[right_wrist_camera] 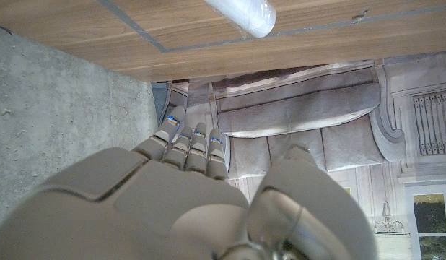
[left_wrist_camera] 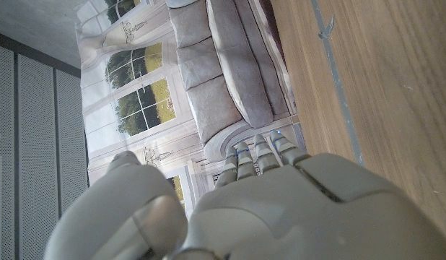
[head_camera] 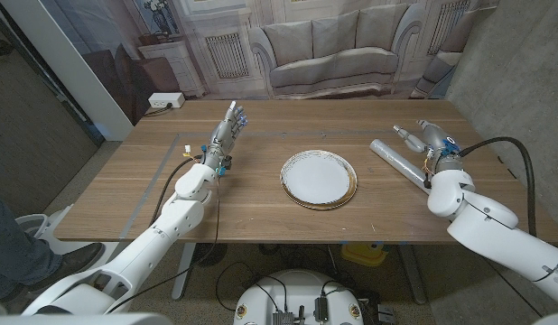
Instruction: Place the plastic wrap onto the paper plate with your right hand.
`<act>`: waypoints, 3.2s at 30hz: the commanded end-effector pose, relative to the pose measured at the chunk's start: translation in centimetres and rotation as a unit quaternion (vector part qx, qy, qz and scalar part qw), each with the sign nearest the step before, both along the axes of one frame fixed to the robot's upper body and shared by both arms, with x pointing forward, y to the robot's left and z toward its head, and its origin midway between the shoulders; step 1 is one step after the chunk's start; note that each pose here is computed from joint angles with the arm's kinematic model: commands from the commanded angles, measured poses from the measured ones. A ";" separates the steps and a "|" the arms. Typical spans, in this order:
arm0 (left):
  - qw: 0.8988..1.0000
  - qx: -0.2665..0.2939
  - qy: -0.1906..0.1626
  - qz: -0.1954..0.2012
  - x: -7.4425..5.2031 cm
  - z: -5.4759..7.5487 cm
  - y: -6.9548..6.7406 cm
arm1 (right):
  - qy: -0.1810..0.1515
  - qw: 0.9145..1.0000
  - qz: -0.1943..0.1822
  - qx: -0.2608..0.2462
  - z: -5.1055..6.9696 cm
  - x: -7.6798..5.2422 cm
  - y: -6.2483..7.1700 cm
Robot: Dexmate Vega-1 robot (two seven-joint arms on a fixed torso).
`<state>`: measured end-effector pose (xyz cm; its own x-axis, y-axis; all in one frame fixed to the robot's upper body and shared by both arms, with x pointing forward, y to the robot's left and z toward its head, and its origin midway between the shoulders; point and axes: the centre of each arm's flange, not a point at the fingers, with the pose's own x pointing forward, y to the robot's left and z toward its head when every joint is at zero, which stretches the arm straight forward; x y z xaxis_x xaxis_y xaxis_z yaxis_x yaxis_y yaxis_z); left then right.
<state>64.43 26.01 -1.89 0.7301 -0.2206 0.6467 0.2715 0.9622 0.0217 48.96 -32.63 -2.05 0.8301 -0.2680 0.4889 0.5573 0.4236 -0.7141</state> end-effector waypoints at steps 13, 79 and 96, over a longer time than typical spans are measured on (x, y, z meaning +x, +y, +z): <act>1.000 -0.001 0.003 0.001 0.1 -0.1 -0.1 | 0.035 0.999 -0.013 -0.005 -0.6 1.2 0.0; 1.000 0.000 0.002 0.002 0.0 0.2 0.1 | 0.119 0.992 -0.048 -0.021 -1.3 3.2 0.7; 1.000 0.000 -0.001 0.002 -0.2 0.2 0.1 | 0.138 0.989 -0.046 -0.015 -1.9 3.6 0.6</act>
